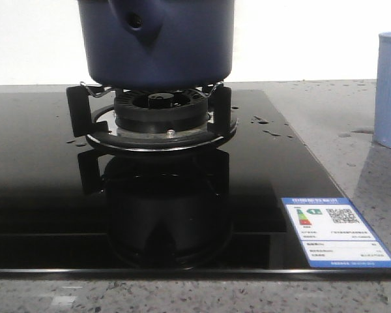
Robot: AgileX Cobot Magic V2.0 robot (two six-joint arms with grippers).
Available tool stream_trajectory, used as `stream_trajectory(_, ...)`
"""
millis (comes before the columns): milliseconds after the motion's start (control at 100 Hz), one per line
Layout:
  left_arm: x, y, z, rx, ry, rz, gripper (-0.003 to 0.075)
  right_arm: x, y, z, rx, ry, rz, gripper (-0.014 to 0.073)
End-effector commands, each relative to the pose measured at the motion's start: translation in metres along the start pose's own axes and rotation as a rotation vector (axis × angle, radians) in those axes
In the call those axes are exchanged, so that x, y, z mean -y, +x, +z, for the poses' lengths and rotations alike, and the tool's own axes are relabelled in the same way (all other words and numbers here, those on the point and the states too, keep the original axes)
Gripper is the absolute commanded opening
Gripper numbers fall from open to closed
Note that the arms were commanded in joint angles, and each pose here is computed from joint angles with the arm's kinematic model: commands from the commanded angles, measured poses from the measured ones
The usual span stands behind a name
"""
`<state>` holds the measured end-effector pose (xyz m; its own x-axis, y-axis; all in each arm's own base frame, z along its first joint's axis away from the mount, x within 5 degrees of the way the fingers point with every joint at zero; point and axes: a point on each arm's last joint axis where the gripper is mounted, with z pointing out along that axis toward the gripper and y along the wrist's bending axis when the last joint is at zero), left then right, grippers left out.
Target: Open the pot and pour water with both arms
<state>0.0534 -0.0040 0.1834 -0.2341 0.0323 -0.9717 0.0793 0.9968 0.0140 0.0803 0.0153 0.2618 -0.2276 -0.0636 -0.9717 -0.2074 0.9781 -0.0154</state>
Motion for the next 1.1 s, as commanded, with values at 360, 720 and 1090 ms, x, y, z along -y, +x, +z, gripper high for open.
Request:
stream_trajectory(360, 0.0, 0.006, 0.002, 0.033, -0.001, -0.013, -0.0019, 0.009, 0.071, -0.005, 0.098, 0.179, 0.092, -0.0074)
stream_trajectory(720, 0.0, 0.006, 0.002, 0.035, -0.001, -0.013, -0.0019, 0.008, 0.092, -0.008, 0.011, 0.188, 0.12, -0.0074)
stream_trajectory(1090, 0.0, 0.006, 0.002, 0.035, -0.001, -0.008, -0.0019, 0.008, 0.092, -0.008, 0.011, 0.188, 0.12, -0.0074)
